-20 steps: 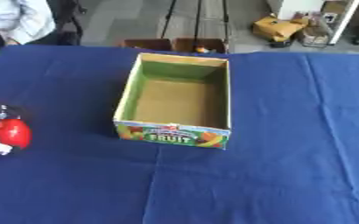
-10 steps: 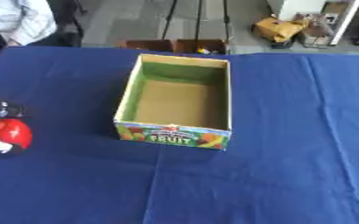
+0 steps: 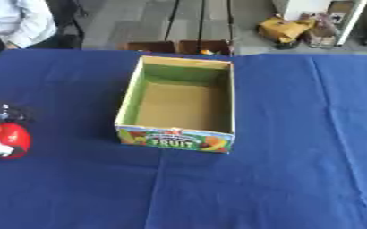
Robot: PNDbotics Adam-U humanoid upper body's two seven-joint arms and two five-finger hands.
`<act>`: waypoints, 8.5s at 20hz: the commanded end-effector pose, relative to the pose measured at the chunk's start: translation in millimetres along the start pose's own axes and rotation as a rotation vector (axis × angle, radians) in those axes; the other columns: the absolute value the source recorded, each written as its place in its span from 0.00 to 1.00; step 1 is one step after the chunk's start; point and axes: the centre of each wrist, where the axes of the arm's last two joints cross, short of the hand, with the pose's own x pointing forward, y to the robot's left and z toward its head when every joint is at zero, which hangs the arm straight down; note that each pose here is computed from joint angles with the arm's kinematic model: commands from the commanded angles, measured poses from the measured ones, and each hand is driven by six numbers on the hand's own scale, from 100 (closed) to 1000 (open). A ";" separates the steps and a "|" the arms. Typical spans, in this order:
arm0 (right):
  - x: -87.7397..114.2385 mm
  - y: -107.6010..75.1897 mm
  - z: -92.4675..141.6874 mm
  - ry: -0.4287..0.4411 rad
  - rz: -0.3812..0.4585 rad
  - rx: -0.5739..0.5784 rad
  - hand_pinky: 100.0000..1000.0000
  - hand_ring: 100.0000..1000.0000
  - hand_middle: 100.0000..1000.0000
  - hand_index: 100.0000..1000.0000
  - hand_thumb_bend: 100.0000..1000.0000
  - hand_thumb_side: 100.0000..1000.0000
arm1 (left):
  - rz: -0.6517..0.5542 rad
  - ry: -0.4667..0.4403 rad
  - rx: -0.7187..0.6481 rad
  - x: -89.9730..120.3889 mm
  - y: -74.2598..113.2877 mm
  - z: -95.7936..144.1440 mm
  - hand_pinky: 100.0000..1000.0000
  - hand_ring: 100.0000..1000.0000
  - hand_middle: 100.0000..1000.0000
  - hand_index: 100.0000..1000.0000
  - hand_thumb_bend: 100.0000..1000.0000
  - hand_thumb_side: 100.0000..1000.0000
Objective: Pick up objects on the table and place them in the box.
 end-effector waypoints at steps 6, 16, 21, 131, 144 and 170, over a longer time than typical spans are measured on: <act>2.8 -0.3 -7.7 -0.025 -0.009 -0.011 0.71 0.77 0.58 0.79 0.00 0.94 | -0.202 -0.094 -0.212 -12.9 10.0 22.7 0.55 0.72 1.00 1.00 0.45 0.72; 2.8 -0.2 -7.5 -0.022 -0.011 -0.016 0.71 0.77 0.57 0.79 0.00 0.93 | -0.225 -0.080 -0.239 -18.1 6.2 29.8 0.55 0.71 0.97 0.99 0.45 0.74; 2.8 -0.3 -7.4 -0.021 -0.010 -0.022 0.71 0.77 0.57 0.79 0.00 0.93 | -0.218 -0.111 -0.244 -16.4 1.6 27.1 0.54 0.70 0.95 1.00 0.43 0.75; 4.0 8.1 -5.3 0.009 -0.069 -0.061 0.73 0.76 0.52 0.77 0.00 0.83 | -0.190 -0.320 0.144 166.6 207.5 -104.0 0.32 0.63 0.61 0.56 0.00 0.24; 4.1 10.3 -6.5 0.004 -0.082 -0.065 0.73 0.76 0.52 0.77 0.00 0.83 | -0.191 -0.258 0.077 171.5 191.9 -125.0 0.32 0.64 0.64 0.61 0.00 0.21; 4.1 9.2 -4.1 0.019 -0.077 -0.071 0.73 0.76 0.51 0.77 0.00 0.81 | -0.220 -0.438 0.253 182.8 216.4 -94.5 1.00 1.00 0.89 0.98 0.00 0.70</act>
